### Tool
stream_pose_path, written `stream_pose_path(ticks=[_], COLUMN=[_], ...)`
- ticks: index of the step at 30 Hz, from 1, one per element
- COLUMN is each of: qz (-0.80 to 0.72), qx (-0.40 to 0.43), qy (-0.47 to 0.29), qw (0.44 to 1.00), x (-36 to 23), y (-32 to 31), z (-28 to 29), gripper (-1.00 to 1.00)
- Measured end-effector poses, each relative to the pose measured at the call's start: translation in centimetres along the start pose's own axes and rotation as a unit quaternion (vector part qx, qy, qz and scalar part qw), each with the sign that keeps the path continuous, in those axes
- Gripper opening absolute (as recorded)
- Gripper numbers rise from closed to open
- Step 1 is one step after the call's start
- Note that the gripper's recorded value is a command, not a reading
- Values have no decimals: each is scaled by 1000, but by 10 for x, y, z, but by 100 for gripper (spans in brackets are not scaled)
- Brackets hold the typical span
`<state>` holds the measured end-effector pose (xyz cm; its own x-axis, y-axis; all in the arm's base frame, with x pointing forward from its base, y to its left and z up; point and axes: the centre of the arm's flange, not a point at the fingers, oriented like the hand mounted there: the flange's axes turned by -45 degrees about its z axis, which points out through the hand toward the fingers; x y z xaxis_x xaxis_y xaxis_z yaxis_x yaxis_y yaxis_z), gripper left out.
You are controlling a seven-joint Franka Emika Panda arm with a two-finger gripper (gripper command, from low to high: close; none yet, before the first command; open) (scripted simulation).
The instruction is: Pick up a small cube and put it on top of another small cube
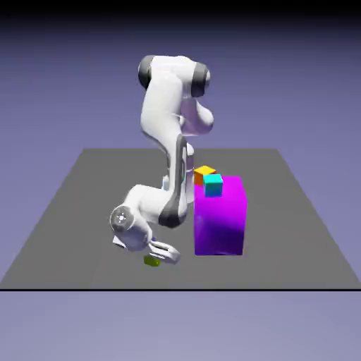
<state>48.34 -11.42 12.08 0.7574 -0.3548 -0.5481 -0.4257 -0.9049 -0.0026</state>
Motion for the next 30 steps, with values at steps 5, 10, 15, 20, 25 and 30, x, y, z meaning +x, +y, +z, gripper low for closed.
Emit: stream_pose_path(ticks=[5,10,15,20,25,30], qz=[-19,-113,-197,-252,-254,-253], qx=[-2,-30,-88,-161,-166,-167], qy=[-3,-14,-14,-2,-1,0], qw=[1000,993,976,954,953,953], x=[-21,-93,-186,-286,-284,-278], y=[-17,-92,-154,-188,-180,-171], z=[-59,-112,-154,-183,-150,-122], gripper=[-100,-100,-100,-100,-100,100])
